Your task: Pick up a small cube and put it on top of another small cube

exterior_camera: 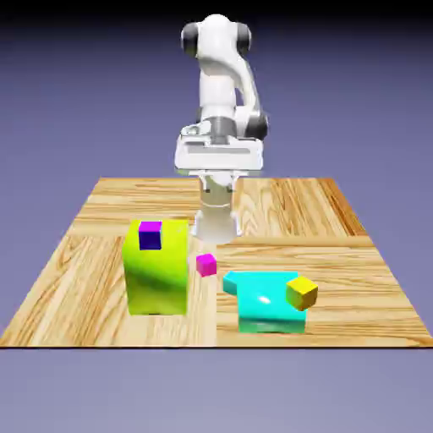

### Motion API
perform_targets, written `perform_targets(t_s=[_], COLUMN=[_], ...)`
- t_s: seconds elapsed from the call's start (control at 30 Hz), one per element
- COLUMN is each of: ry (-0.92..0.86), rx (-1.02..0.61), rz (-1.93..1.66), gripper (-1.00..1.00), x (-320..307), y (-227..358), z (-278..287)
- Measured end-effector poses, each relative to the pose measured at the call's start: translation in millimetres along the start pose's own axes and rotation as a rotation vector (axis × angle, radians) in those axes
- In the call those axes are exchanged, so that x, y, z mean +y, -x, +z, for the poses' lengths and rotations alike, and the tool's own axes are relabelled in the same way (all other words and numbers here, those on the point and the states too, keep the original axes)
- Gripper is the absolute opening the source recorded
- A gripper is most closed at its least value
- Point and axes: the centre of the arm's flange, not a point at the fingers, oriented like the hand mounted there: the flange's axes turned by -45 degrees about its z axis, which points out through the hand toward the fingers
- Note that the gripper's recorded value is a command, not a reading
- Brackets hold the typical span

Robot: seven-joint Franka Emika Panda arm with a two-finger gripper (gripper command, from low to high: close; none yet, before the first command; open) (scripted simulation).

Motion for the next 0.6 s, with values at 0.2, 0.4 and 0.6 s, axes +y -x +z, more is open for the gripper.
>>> perform_targets(t_s=[0.2,0.4,0.6], ry=[-0.143,-0.280,-0.407], rx=[-0.019,-0.054,-0.105], rz=[0.062,0.123,0.180], gripper=[0.00,0.00,0.00], x=[-38,-83,-133], y=[-11,-13,-7], z=[12,24,33])
